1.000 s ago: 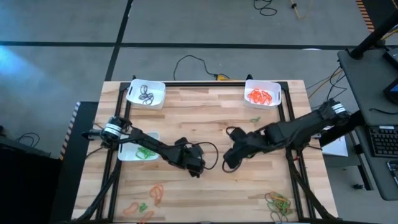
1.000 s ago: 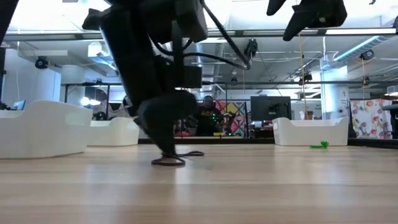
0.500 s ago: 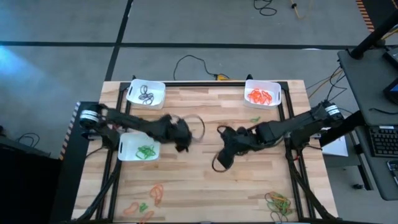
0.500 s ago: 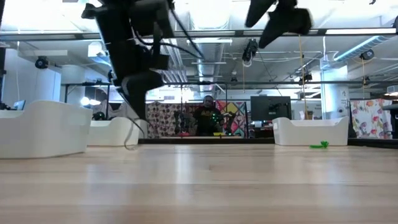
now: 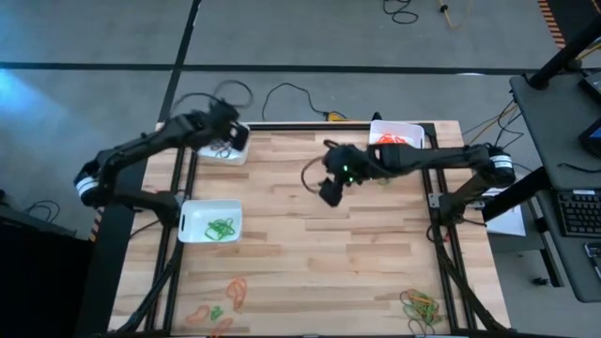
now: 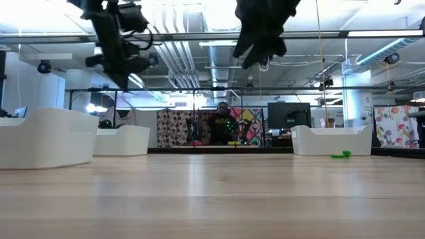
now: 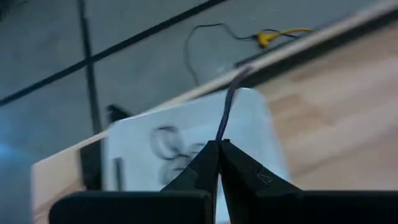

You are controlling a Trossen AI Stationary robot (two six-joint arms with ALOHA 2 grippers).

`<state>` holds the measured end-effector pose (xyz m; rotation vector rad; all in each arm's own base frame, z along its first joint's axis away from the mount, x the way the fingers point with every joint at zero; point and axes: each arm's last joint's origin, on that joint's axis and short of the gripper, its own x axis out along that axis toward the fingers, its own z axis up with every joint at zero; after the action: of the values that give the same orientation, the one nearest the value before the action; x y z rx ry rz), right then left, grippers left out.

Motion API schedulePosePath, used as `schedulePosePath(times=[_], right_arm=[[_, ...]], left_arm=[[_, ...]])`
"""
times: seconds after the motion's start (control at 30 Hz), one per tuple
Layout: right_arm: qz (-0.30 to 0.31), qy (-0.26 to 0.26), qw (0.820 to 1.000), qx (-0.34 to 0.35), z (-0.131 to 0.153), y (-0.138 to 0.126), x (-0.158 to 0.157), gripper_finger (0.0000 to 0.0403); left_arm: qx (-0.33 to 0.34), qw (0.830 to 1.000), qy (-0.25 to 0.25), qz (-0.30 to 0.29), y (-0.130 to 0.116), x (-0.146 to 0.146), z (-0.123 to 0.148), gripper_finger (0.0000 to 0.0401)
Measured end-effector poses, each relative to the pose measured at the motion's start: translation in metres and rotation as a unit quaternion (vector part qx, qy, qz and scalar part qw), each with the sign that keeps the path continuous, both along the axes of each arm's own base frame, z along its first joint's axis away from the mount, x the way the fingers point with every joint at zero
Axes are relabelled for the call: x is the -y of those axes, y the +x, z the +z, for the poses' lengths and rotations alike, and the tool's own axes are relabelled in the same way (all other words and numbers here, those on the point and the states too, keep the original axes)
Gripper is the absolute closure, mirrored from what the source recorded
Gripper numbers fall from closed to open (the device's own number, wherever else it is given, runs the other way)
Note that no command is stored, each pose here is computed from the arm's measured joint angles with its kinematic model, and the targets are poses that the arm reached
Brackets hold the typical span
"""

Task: Sort rubber bands into baskets
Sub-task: Put the purple rubber band into the top left white bin

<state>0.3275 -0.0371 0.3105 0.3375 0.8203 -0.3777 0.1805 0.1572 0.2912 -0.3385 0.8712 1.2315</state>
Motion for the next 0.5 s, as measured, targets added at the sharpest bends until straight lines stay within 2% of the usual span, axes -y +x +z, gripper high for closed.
schedulePosePath(times=[0.1,0.2,0.33,0.5], right_arm=[[0.006,-0.021,1.000,-0.008,0.000,-0.003,0.021,0.0179],[-0.001,-0.042,0.999,-0.013,0.000,-0.007,0.042,0.0179],[-0.020,-0.060,0.998,0.001,0.003,-0.011,0.068,0.0179],[-0.047,-0.070,0.996,0.016,0.006,-0.016,0.088,0.0179]], left_arm=[[-0.006,0.999,0.000,0.037,-0.018,-0.015,0.001,0.0401],[-0.002,0.999,-0.022,0.039,-0.023,-0.026,-0.007,0.0401],[0.040,0.997,-0.053,0.027,-0.009,-0.037,-0.021,0.0401],[0.021,0.995,-0.098,0.026,0.003,-0.045,-0.049,0.0401]])
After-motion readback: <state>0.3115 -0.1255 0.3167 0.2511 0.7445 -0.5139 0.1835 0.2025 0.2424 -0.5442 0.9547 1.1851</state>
